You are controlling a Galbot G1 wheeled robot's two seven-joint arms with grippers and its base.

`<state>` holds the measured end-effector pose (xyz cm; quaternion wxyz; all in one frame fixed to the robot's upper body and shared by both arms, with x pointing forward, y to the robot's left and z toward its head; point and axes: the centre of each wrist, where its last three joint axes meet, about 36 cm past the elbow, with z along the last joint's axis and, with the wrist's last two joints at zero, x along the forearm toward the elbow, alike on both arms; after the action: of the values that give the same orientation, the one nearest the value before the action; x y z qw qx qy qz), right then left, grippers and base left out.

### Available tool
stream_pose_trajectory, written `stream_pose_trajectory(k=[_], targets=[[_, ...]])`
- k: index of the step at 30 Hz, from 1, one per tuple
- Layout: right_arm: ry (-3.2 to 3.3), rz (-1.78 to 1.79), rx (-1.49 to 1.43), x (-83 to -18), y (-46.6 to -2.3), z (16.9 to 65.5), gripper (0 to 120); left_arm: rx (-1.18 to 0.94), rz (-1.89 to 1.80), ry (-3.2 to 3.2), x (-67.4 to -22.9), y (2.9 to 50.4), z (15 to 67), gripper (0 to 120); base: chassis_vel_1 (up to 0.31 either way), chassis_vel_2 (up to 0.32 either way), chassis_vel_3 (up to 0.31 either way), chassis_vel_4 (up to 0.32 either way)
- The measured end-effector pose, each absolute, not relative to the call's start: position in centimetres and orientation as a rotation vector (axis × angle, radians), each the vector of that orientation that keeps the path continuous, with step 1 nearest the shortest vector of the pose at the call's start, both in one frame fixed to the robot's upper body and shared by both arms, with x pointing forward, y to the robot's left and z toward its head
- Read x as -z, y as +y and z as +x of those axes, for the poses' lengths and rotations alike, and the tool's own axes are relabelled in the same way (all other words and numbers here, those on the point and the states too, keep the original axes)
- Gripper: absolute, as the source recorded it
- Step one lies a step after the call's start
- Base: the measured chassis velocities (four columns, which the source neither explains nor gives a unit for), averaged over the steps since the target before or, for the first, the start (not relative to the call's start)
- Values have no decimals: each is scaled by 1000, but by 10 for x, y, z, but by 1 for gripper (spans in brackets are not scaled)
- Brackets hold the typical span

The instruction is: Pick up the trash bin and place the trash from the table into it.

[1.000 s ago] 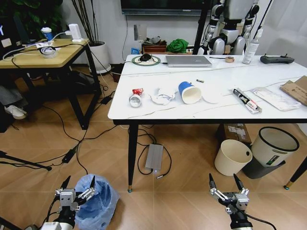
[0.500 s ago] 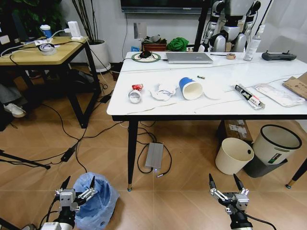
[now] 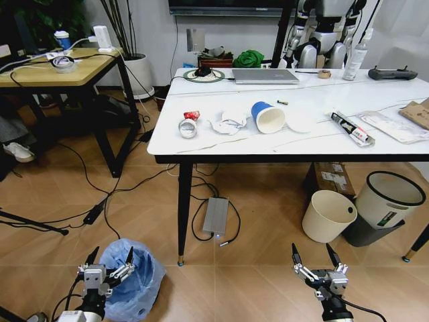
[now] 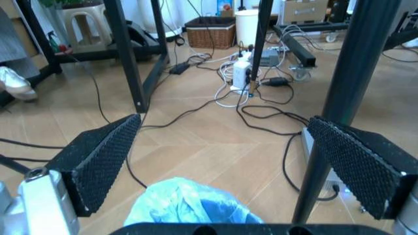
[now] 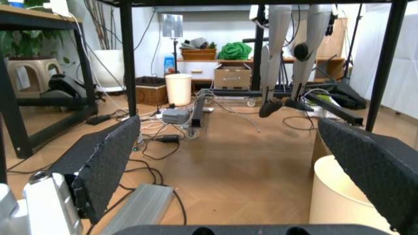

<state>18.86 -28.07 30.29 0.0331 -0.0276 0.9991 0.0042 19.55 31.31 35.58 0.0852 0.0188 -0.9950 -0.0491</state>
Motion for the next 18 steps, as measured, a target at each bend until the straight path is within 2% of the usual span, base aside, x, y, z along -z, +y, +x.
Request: stream_pose_trajectory(k=[18], targets=[[3065, -135, -35, -295, -277, 201, 100, 151, 64, -2955, -356, 315, 198, 100, 0, 0, 0, 0]])
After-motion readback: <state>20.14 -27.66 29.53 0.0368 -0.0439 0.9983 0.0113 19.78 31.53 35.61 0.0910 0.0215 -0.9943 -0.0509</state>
